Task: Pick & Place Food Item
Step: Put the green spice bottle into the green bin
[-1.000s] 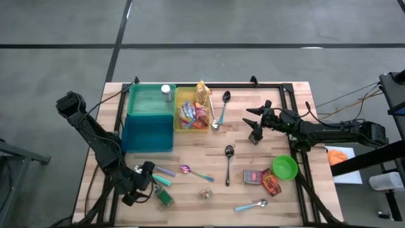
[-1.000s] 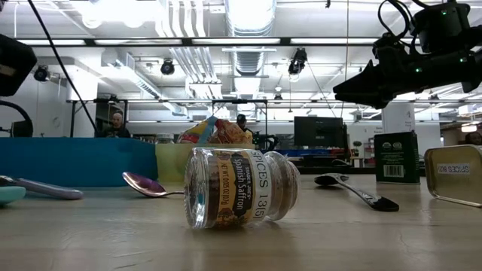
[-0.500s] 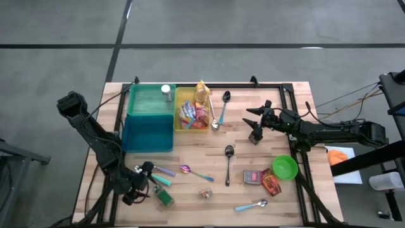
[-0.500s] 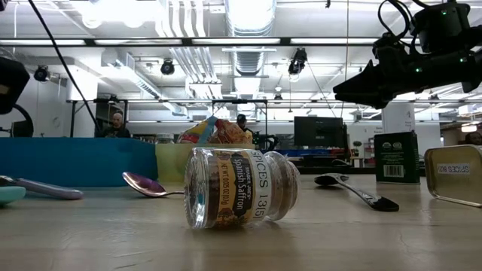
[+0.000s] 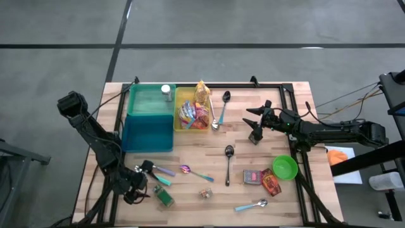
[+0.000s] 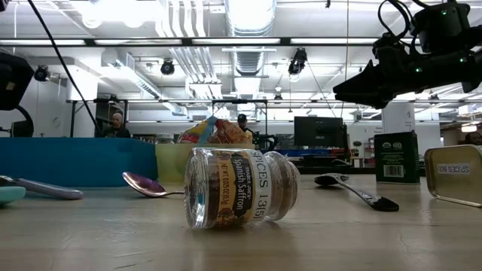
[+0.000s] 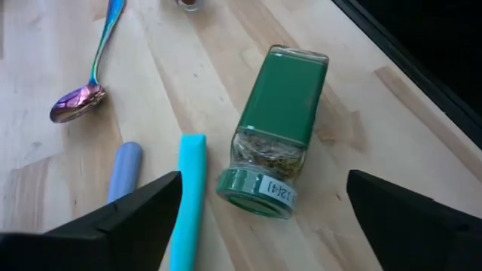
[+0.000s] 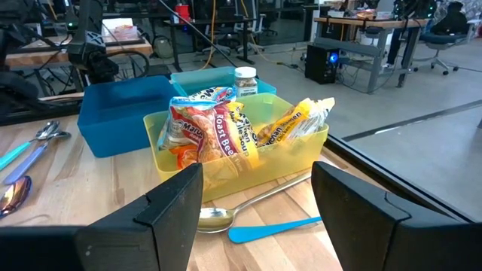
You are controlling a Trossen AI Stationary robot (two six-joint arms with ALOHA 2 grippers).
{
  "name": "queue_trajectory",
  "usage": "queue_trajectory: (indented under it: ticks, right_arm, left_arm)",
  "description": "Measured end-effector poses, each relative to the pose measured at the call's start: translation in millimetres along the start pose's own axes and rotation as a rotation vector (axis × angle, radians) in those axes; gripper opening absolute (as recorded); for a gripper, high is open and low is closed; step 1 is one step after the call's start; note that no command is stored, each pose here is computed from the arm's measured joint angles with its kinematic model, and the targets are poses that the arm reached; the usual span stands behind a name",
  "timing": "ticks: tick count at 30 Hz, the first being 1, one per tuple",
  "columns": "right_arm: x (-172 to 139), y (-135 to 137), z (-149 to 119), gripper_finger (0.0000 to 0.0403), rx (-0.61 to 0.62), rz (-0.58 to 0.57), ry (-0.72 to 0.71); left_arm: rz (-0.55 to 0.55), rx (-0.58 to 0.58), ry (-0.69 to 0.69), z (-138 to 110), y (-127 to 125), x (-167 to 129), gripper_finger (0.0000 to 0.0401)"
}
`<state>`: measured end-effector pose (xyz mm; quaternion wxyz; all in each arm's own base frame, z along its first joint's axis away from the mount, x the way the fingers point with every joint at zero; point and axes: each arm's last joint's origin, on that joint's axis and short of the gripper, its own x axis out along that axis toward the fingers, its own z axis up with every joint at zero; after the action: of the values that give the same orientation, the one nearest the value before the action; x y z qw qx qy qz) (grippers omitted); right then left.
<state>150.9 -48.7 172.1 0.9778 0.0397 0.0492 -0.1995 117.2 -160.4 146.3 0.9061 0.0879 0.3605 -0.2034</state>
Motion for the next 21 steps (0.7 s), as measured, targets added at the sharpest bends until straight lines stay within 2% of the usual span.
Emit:
queue_trajectory:
  ticks: [3, 11, 16, 21]
  right_arm:
    - [0, 0, 0, 0.0246, 0.0, -0.001, 0.0]
    - [0, 0, 0, 0.0246, 0.0, 0.0, 0.0]
    - [0, 0, 0, 0.0246, 0.0, 0.0, 0.0]
    - [0, 0, 0, 0.0246, 0.0, 0.0, 0.0]
  left_arm:
    - [0.0, -0.001, 0.0, -6, 2, 2, 0.0396]
    - [-0.035, -0.037, -0.075, -33, 10, 8, 0.0399]
    - [-0.06, 0.008, -0.155, -42, 13, 9, 0.0399]
    - [-0.053, -0.021, -0.165, -46, 16, 9, 0.0399]
